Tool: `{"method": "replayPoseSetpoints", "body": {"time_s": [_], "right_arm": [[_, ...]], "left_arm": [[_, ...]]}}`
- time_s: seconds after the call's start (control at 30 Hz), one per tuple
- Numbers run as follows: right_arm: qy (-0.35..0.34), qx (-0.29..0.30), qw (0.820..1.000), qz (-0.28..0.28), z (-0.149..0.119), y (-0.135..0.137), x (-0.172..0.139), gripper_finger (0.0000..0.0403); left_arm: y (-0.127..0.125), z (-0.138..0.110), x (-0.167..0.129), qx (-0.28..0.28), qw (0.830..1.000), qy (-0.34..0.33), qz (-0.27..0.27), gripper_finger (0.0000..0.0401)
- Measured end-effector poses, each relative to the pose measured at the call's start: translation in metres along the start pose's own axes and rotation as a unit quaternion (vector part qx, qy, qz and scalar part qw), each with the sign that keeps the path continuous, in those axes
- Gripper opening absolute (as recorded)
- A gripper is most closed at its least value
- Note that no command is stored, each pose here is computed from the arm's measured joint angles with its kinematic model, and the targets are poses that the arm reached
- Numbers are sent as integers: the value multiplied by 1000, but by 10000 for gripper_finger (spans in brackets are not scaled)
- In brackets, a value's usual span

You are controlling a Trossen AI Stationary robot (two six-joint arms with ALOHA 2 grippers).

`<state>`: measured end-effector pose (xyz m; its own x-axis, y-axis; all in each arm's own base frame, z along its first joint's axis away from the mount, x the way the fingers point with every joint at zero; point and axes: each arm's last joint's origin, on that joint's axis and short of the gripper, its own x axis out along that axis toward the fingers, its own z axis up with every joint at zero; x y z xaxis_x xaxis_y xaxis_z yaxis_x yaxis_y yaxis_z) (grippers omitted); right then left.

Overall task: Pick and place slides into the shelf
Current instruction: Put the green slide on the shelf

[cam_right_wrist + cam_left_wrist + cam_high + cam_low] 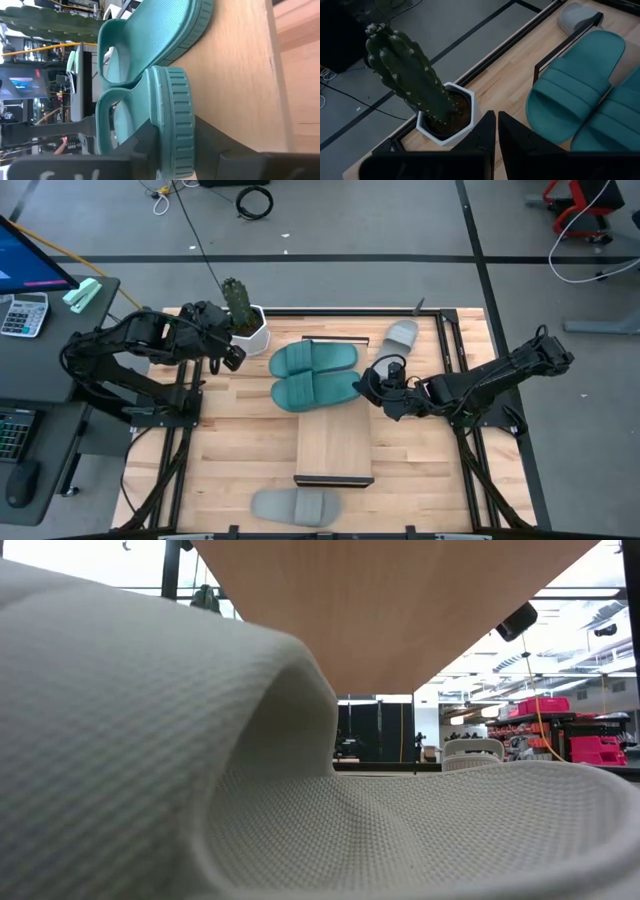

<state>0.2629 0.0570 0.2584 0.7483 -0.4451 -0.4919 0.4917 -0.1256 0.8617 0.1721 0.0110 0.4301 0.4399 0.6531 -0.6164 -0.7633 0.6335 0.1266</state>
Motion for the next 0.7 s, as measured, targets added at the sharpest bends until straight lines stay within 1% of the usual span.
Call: {"method": "replayPoseSetpoints", "body": {"time_s": [0.2, 0.37, 0.57, 0.7], "right_arm": [[6, -4, 1000, -15, 1, -2, 1, 91], [14, -18, 999, -24, 4, -2, 3, 105], [23, -22, 999, -28, 4, -2, 4, 119], [34, -22, 999, -31, 4, -2, 4, 129]], "left_arm": [[0, 0, 0, -2, 1000, -1, -1, 34], [-6, -2, 6, -3, 1000, 1, -6, 34], [-14, -8, 13, -1, 1000, 9, -25, 24], [-19, -8, 14, 5, 999, 2, -36, 26]]}}
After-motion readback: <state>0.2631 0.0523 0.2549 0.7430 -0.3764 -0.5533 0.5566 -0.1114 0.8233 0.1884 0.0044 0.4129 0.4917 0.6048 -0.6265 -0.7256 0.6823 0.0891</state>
